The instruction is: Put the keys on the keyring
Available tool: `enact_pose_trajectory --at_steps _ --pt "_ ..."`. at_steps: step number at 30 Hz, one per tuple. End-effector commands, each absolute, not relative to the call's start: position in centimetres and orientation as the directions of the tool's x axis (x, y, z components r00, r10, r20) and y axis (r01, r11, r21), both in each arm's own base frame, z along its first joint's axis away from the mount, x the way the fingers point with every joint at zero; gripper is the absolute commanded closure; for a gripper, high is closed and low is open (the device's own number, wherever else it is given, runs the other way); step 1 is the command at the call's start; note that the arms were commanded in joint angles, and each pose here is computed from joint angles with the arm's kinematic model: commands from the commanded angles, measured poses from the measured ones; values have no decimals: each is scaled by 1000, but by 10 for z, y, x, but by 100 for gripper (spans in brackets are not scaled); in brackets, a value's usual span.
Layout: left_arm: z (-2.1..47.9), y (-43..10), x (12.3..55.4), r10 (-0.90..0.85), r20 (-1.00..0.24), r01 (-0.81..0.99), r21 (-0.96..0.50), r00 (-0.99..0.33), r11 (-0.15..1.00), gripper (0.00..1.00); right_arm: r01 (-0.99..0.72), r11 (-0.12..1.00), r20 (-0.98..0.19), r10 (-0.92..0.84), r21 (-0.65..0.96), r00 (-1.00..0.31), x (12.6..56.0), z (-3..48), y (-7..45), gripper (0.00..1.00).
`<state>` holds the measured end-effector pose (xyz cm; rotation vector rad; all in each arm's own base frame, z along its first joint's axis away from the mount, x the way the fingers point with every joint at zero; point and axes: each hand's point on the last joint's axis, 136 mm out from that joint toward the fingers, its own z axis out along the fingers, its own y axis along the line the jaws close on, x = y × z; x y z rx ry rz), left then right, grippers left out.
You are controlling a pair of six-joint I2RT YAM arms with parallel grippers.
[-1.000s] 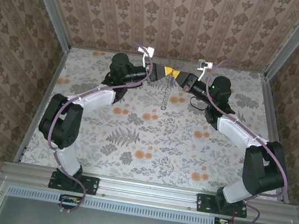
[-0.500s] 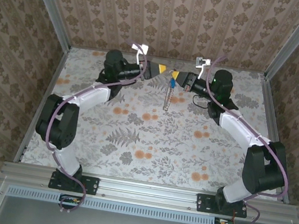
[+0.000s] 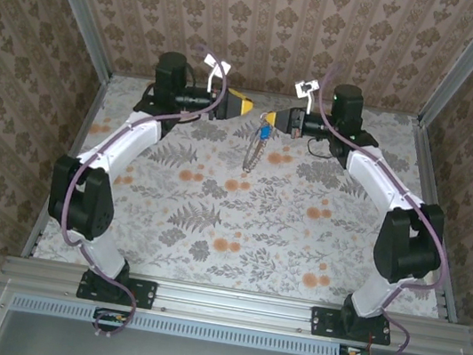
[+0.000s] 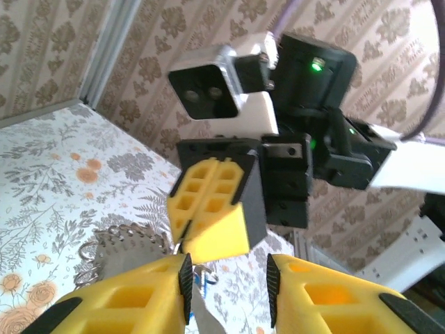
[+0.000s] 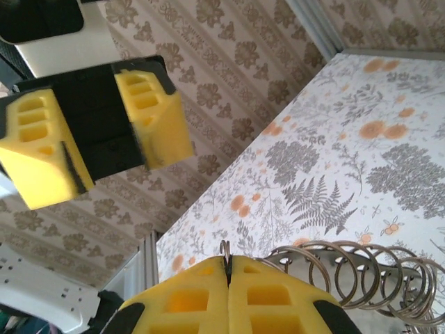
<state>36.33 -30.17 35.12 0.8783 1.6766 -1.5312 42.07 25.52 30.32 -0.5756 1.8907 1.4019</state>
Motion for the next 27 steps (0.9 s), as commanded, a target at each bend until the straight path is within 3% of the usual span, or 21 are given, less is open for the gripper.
enact_pose_trajectory --at_steps 1,27 --pt "340 -301 353 106 -843 848 -529 -527 15 67 -739 241 -762 4 630 -648 413 311 258 100" --pt "317 -333 357 188 -801 809 -585 -569 -46 71 -731 228 -750 -2 643 -661 414 304 259 100"
